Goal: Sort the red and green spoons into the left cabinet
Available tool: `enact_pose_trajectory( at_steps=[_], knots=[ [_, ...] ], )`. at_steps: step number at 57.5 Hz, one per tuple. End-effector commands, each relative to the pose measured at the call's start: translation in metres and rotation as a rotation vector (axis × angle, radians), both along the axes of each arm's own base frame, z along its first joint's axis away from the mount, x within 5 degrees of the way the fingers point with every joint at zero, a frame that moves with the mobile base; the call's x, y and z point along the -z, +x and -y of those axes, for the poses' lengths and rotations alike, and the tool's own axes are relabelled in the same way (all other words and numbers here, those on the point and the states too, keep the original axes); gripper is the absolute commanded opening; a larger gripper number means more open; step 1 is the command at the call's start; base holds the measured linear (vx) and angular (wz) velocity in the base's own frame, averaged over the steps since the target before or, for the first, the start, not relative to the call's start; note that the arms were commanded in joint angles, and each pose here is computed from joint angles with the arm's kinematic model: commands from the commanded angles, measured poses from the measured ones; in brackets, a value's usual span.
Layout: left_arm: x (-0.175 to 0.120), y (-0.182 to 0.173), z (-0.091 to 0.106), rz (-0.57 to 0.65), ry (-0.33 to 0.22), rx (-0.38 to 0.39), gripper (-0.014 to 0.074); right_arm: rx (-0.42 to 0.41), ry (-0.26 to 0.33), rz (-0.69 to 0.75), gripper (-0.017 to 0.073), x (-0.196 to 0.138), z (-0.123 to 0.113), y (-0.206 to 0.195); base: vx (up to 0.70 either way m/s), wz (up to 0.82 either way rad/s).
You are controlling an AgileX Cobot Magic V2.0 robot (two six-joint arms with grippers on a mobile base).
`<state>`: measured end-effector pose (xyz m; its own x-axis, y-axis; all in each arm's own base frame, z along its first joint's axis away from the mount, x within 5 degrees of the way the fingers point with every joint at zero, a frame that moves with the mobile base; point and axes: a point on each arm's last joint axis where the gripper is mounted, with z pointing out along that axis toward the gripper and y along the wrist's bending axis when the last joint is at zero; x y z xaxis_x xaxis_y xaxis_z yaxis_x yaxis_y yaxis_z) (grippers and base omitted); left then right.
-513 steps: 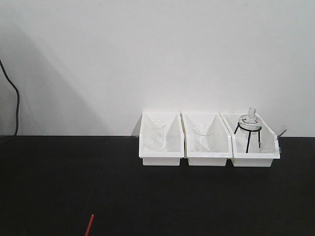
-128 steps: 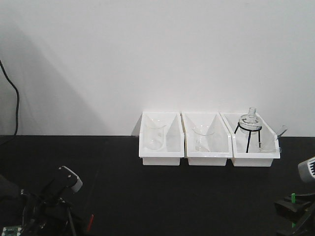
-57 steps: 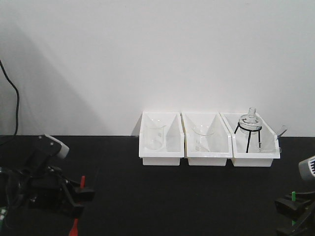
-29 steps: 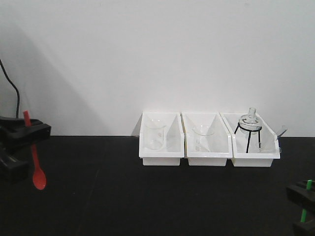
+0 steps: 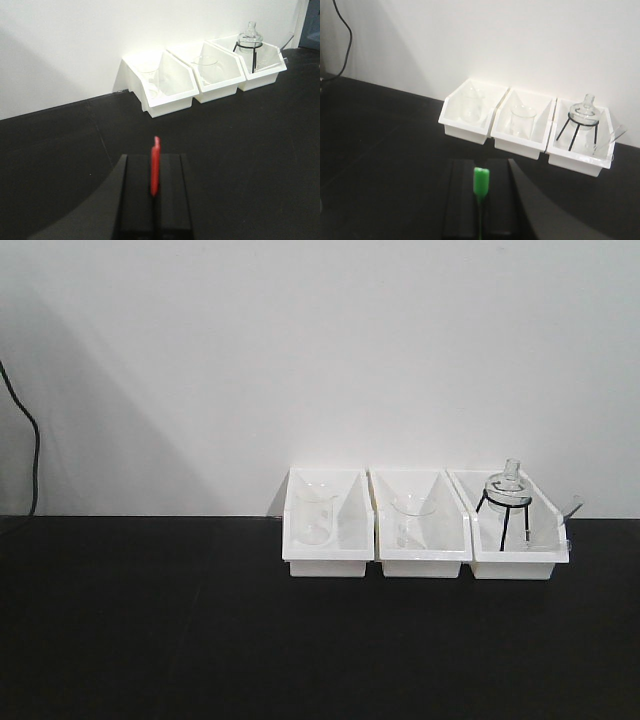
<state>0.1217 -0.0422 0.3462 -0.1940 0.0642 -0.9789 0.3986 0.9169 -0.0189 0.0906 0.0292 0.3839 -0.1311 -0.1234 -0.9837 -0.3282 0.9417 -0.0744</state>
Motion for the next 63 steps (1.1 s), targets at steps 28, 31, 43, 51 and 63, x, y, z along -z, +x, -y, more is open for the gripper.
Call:
enact_pose_trajectory(
  at_steps=[28, 31, 43, 51, 63],
  knots=[
    [-0.004, -0.018, -0.006, 0.102, -0.055, -0.041, -0.0001, 0.054, 0.071, 0.107, -0.0003, 0.014, 0.005, -0.007, 0.0, 0.0],
    [-0.003, -0.018, -0.005, 0.096, -0.054, -0.036, -0.0001, 0.052, 0.069, 0.101, -0.0003, 0.014, 0.005, -0.008, 0.0, 0.0],
    [-0.003, -0.018, -0.005, 0.094, -0.053, -0.034, -0.0001, 0.051, 0.069, 0.099, -0.0003, 0.014, 0.005, -0.008, 0.0, 0.0],
    [-0.003, -0.018, -0.005, 0.094, -0.053, -0.034, -0.0001, 0.051, 0.069, 0.099, -0.0003, 0.014, 0.005, -0.008, 0.0, 0.0],
    [-0.003, -0.018, -0.005, 0.094, -0.053, -0.034, -0.0001, 0.051, 0.069, 0.099, -0.0003, 0.014, 0.005, -0.008, 0.0, 0.0]
  ],
)
